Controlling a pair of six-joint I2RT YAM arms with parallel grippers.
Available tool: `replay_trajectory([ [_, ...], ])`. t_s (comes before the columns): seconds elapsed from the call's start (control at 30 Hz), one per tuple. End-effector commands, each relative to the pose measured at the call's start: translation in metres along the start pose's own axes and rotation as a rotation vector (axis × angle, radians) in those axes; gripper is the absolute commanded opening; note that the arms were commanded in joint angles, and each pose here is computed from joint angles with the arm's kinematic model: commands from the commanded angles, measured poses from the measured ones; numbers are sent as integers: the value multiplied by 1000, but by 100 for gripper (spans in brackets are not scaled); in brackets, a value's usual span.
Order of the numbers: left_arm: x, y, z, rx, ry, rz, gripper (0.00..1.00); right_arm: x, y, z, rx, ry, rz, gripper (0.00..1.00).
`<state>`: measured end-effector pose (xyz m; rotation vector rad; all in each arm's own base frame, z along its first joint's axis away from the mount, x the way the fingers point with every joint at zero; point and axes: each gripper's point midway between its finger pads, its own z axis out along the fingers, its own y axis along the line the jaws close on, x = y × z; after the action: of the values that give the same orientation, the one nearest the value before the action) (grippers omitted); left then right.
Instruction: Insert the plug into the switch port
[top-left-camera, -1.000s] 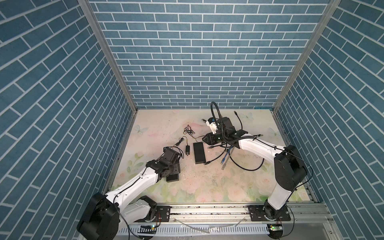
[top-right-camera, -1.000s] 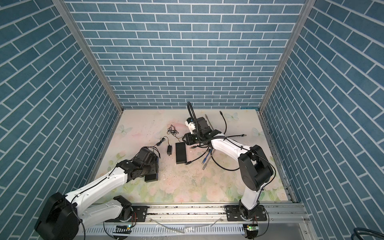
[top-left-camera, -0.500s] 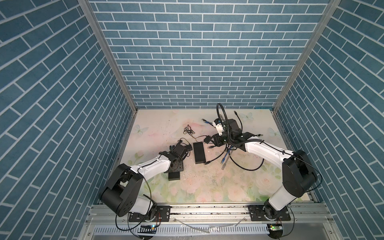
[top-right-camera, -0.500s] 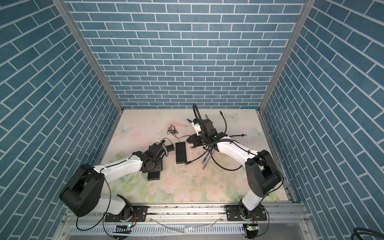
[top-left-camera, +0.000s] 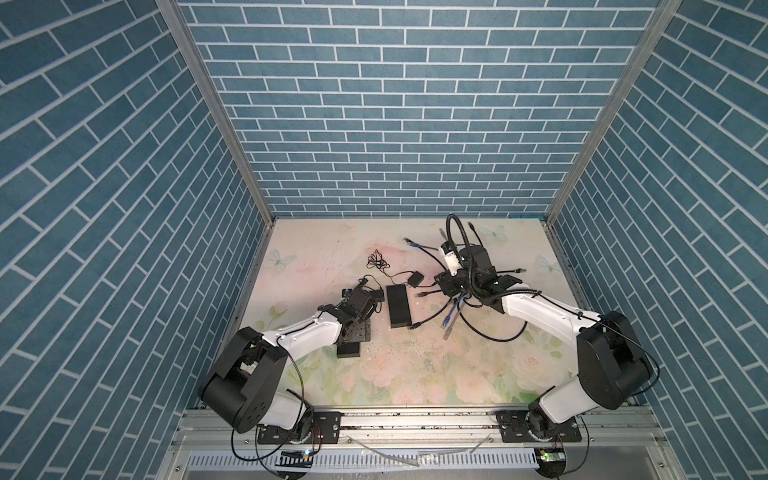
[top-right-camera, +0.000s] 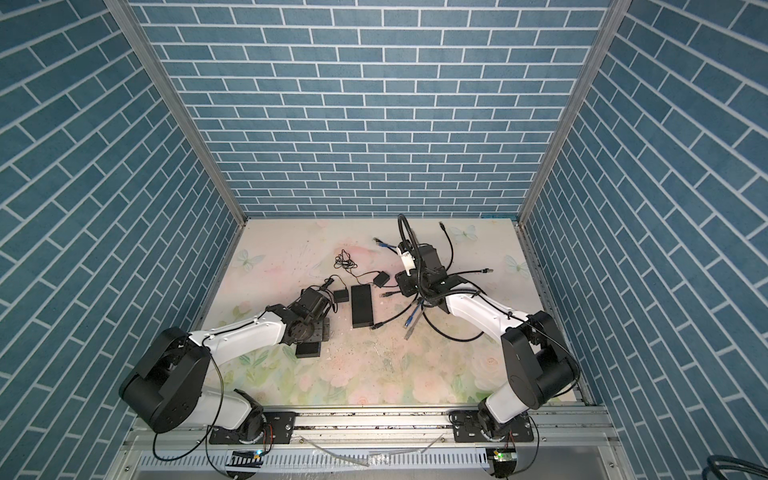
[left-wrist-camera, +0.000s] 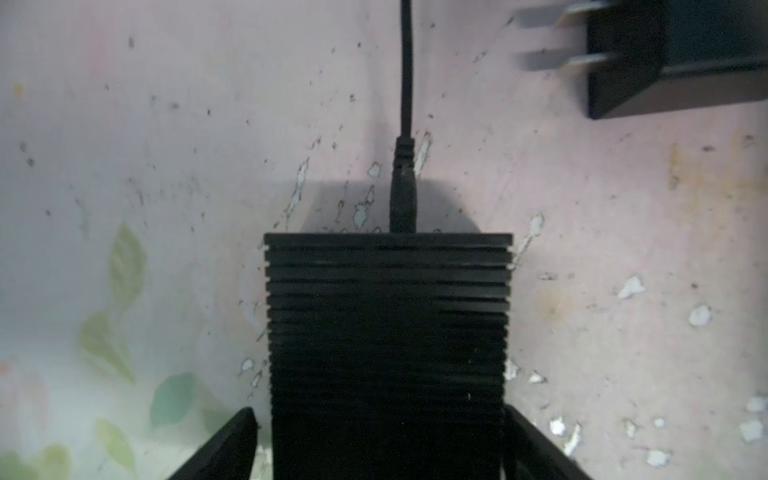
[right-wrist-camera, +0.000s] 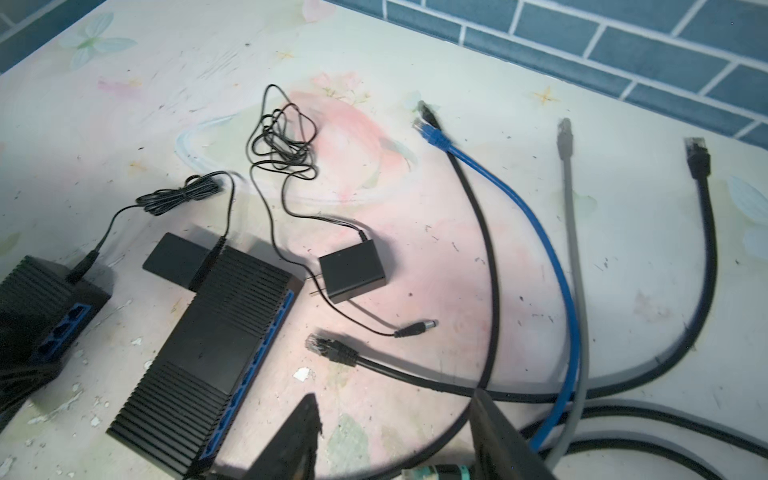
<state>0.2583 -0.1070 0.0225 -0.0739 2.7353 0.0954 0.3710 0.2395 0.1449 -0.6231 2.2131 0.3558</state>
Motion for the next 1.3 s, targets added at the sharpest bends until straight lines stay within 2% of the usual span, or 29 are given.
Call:
replay_trajectory([
  [0.0, -12, 2, -10, 0, -63, 17, 99, -13, -23, -6, 30, 28, 137, 55],
  [0.1, -24, 2, -24, 23, -134, 13, 100, 0, -42, -1, 66, 123, 260, 52],
  [0.17, -34, 2, -35, 44, -195, 11, 99, 12, -60, 2, 150, 193, 336, 51],
  [0.37, -63, 0, -70, 132, -440, -4, 100, 39, -83, 15, 259, 333, 373, 41],
  [0.5, -74, -5, -87, 185, -537, 6, 100, 46, -87, 24, 279, 373, 391, 38],
  [0.67, -78, -15, -94, 236, -569, 27, 100, 54, -92, 36, 302, 409, 408, 33],
  [0.97, -78, -35, -84, 269, -538, 76, 100, 62, -98, 54, 319, 425, 434, 27],
  [1.27, -84, -47, -85, 276, -544, 108, 100, 68, -100, 69, 309, 418, 481, 24],
])
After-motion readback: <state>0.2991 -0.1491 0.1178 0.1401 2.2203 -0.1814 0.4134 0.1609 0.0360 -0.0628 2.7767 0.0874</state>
